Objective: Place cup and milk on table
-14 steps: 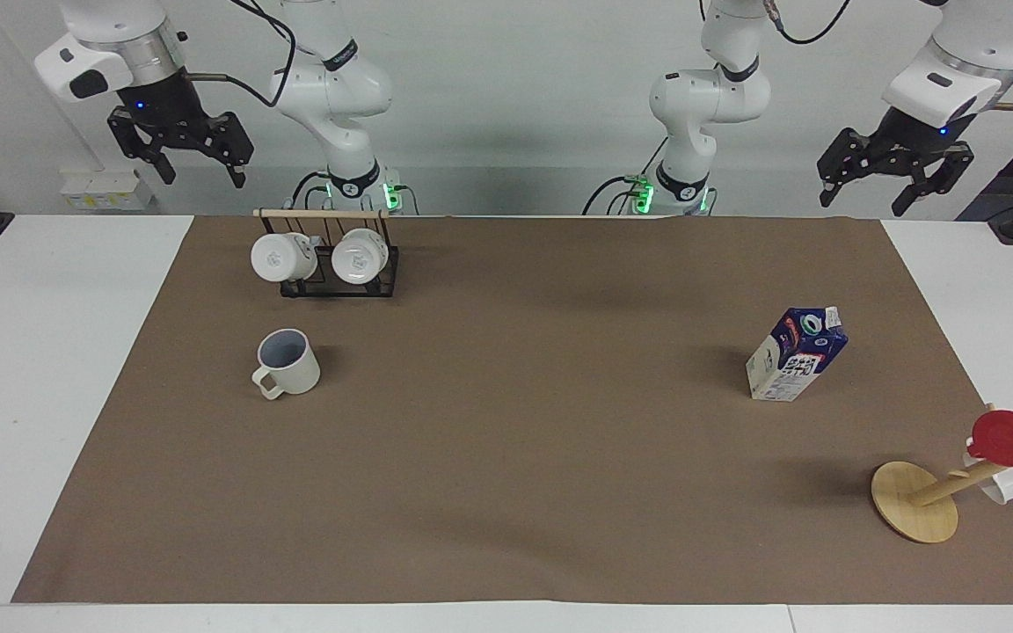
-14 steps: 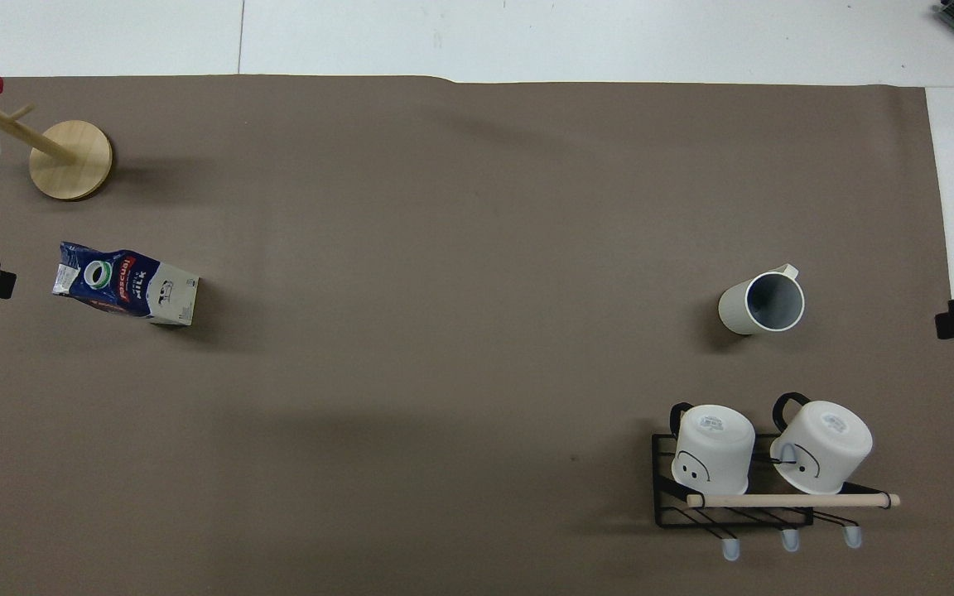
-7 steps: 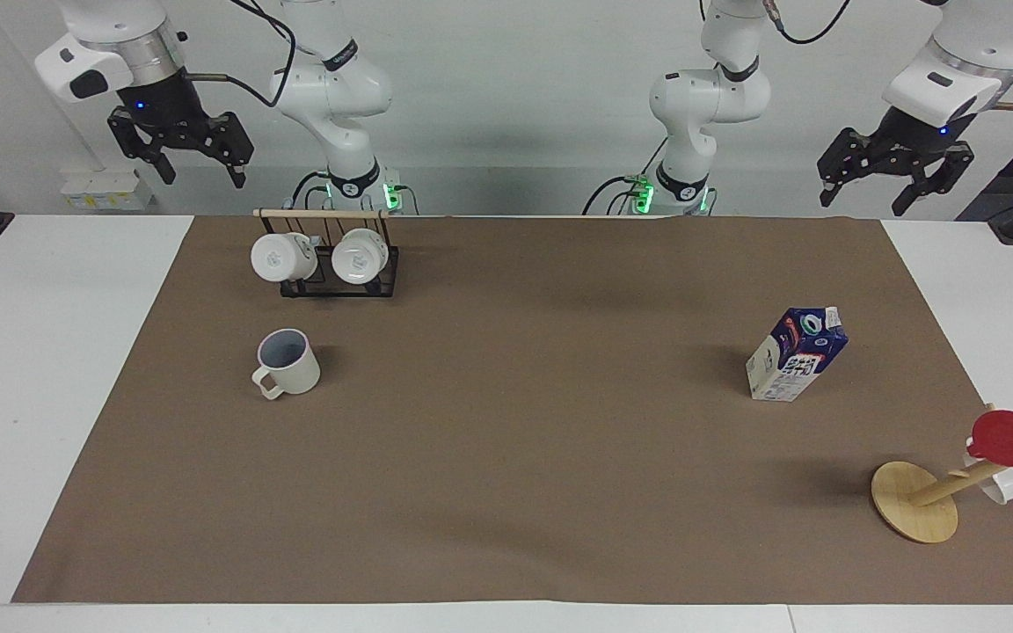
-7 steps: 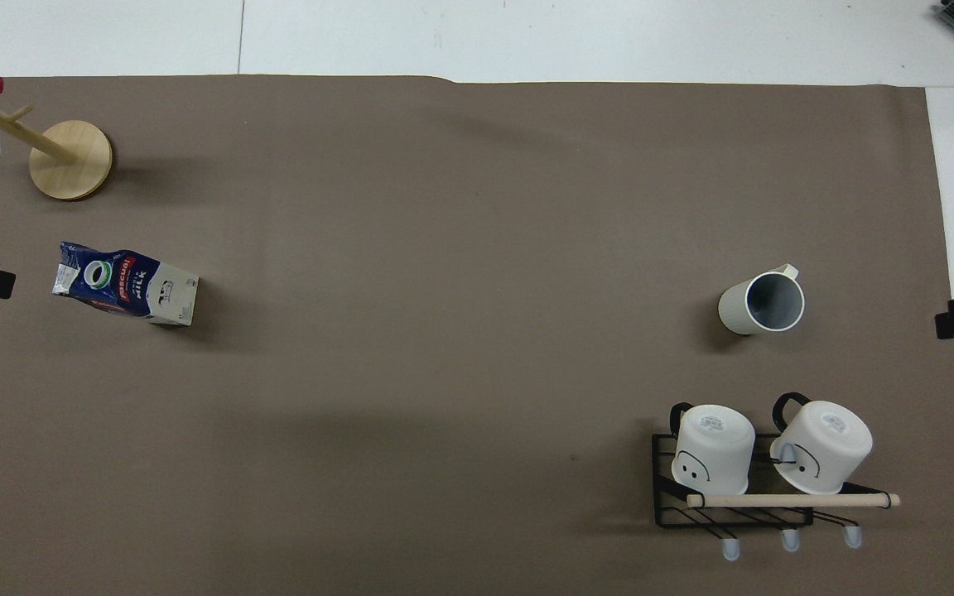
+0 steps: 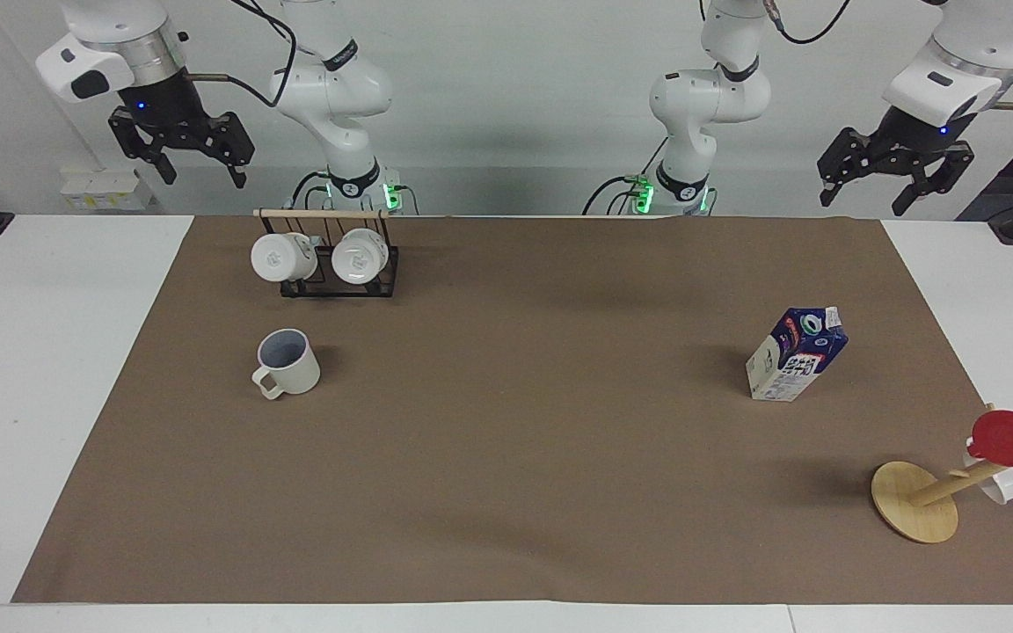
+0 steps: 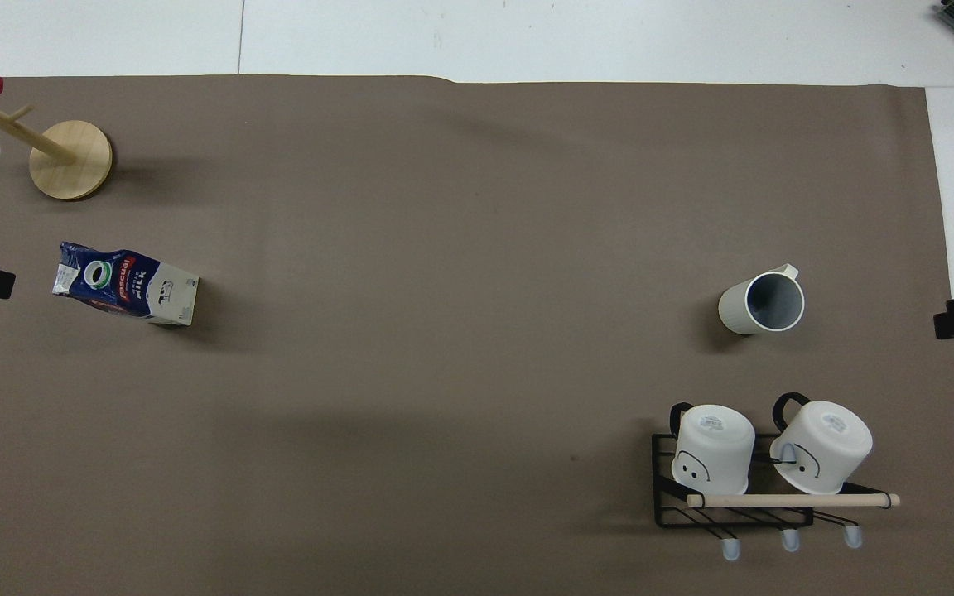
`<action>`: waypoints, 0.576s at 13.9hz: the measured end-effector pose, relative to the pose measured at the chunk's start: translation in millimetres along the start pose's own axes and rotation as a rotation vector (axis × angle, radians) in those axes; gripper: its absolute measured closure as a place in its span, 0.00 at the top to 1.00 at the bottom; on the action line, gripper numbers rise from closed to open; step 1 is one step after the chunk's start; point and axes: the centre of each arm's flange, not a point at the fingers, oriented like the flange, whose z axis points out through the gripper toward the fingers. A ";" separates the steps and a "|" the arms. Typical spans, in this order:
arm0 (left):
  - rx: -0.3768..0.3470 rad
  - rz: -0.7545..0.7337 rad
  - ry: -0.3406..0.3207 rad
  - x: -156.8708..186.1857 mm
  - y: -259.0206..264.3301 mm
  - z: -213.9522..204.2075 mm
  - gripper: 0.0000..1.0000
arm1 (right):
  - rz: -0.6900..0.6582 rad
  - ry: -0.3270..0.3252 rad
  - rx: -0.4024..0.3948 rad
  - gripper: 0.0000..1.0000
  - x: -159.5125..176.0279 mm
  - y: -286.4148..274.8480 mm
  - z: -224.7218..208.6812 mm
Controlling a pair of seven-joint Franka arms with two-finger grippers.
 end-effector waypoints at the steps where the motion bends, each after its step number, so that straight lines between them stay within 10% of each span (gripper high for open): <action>1: 0.000 0.000 0.000 0.0 0.0 0.0 1.00 | 0.000 0.000 0.000 1.00 -0.1 0.2 -0.1; 8: 0.000 0.000 0.000 0.0 0.0 0.2 1.00 | -0.004 0.016 0.001 1.00 1.9 -2.2 -0.6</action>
